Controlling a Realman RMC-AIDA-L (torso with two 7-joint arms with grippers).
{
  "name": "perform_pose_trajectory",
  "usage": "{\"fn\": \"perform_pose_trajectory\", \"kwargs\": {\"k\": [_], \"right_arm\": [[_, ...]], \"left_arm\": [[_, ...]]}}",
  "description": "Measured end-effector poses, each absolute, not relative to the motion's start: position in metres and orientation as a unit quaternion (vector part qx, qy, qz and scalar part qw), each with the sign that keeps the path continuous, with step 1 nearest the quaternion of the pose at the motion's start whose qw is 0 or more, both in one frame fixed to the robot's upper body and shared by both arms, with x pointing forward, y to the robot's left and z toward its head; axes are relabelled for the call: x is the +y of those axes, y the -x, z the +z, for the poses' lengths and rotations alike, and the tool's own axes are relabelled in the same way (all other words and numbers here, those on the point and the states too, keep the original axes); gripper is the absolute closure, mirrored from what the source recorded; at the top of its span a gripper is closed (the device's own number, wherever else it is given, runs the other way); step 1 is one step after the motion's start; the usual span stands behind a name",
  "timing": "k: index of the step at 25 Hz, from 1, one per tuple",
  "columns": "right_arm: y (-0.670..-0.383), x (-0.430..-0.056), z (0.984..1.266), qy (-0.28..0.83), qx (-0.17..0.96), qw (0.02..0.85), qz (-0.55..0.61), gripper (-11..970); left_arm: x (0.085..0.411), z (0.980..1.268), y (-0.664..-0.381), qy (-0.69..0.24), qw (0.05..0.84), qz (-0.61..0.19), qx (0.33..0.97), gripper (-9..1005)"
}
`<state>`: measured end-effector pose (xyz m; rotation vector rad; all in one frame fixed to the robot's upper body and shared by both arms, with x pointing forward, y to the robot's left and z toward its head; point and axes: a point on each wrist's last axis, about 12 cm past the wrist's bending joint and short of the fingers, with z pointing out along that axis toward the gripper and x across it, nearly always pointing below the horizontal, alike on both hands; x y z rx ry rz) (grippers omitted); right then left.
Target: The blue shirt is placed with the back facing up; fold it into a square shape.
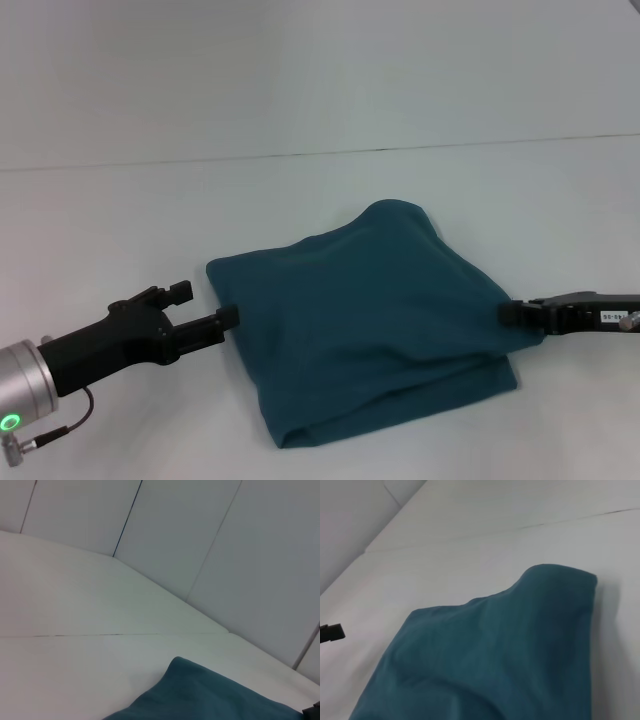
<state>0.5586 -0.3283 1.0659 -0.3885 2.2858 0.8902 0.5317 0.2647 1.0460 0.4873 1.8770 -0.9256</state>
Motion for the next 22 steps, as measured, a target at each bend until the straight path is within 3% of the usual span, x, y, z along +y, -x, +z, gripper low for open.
{"fn": "perform_pose_trajectory", "kwargs": {"k": [11, 22], "right_arm": [[-0.559, -0.338, 1.082, 0.138, 0.84, 0.387, 0.355, 942], [-0.569, -0.333, 1.101, 0.145, 0.807, 0.424, 0.385, 906]], "left_arm": [[0.266, 1.047, -0.529, -0.194, 0.468, -0.391, 0.768, 45], [0.269, 1.053, -0.516, -0.158, 0.336, -0.461, 0.806, 45]]}}
